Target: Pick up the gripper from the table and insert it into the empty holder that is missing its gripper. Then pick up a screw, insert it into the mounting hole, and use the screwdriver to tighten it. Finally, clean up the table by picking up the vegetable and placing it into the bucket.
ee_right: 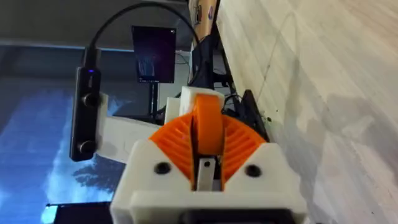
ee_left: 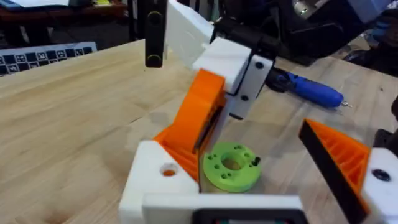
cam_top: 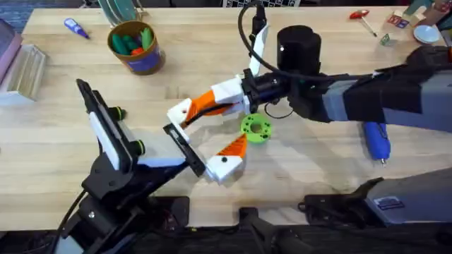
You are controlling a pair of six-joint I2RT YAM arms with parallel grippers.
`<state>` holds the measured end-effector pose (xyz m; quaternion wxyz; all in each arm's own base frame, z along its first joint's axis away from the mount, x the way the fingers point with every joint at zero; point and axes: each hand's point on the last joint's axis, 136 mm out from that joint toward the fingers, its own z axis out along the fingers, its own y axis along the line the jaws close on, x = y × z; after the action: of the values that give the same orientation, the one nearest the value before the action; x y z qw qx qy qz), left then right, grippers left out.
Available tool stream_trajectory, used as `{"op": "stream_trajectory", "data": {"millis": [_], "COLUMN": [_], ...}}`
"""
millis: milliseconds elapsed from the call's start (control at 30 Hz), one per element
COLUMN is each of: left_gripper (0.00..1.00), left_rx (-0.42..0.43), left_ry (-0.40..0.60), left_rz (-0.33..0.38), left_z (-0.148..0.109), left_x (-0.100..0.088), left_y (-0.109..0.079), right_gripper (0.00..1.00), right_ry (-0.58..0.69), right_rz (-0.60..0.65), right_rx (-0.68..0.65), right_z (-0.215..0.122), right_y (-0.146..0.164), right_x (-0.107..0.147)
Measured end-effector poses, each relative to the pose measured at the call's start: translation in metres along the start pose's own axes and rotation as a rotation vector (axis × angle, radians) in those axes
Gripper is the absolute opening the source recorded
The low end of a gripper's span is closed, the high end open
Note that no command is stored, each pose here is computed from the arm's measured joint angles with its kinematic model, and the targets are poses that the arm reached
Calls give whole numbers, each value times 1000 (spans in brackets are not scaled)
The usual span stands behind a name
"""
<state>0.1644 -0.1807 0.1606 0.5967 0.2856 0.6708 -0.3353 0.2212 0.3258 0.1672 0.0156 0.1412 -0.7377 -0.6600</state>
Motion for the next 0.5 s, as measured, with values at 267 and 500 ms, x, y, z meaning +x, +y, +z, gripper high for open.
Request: {"op": "stream_trajectory", "data": {"millis": [267,500], "left_gripper": [986,986], "left_rx": [111,135], "left_ry": [5,7], "left_rz": [13,13], "left_z": [-1,-1], "left_x": [1,1], "left_y": [-21,-25], "right_gripper": [442,600], "right_ry": [69,75], "right_rz": [-16,-17], "right_rx": [-28,-31], "right_z": [7,7], "right_y": [5,6], "right_x": [14,15]}}
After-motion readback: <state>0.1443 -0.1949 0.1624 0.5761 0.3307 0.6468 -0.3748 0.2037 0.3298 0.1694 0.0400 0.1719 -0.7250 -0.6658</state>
